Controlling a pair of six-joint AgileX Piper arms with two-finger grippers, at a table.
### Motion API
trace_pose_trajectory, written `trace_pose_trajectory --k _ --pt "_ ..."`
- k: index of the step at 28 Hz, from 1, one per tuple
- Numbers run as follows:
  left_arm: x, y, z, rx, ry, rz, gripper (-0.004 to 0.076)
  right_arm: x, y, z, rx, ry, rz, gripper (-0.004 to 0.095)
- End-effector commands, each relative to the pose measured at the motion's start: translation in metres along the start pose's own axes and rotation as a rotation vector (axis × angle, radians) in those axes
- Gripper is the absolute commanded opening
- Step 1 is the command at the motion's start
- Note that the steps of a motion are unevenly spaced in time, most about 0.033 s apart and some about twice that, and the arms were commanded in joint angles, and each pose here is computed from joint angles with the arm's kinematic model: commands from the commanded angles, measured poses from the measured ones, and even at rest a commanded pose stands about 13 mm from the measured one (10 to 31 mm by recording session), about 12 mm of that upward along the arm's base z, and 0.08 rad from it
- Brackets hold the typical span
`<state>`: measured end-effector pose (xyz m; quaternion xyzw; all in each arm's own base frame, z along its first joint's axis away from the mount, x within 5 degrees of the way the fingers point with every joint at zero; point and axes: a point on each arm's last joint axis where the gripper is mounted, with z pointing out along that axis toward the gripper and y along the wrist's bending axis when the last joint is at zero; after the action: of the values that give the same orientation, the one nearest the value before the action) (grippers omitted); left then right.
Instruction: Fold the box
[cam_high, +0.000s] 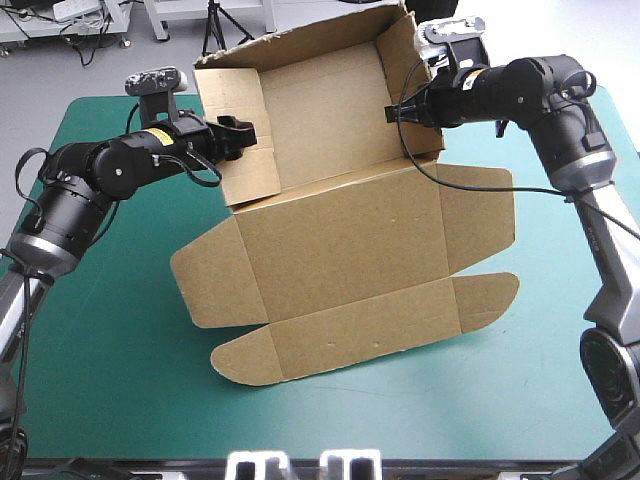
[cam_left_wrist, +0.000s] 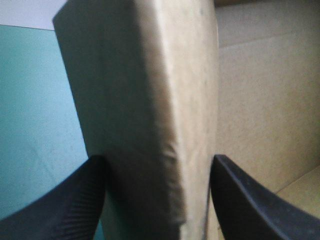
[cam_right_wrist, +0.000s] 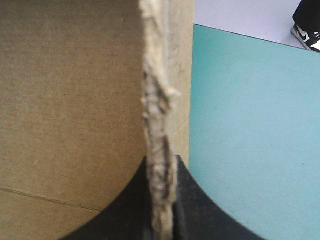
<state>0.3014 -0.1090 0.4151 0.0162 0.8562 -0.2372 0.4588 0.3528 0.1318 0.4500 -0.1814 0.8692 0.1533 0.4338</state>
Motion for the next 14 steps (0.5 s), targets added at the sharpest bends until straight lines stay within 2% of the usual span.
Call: trace_pose_trajectory --k 1,4,5,8,11,14 --pt "-0.023 -0.015 -0.023 0.08 -0.183 -0.07 0.0431 -0.017 0.007 -0.032 -0.009 -0.142 -0.005 -0.0018" --pt "-0.022 -0.016 -0.022 0.082 -0.179 -0.064 0.0305 -0.015 0.005 -0.029 0.003 -0.127 -0.013 -0.0018" --pt "-0.022 -0.018 -0.021 0.087 -0.178 -0.061 0.017 -0.012 0.004 -0.024 0.004 -0.09 -0.014 -0.0018" --pt "-0.018 -0.026 -0.013 0.109 -0.171 -0.029 -0.001 -0.003 0.002 -0.008 -0.004 0.009 -0.008 -0.0018" --pt "-0.01 -0.032 0.002 0.116 -0.126 0.002 -0.0006 0.006 0.0 0.006 -0.01 0.094 -0.004 -0.0017" --pt "0.001 -0.033 0.024 0.108 -0.053 0.006 -0.0006 0.012 -0.005 0.014 0.028 0.159 -0.007 -0.0017"
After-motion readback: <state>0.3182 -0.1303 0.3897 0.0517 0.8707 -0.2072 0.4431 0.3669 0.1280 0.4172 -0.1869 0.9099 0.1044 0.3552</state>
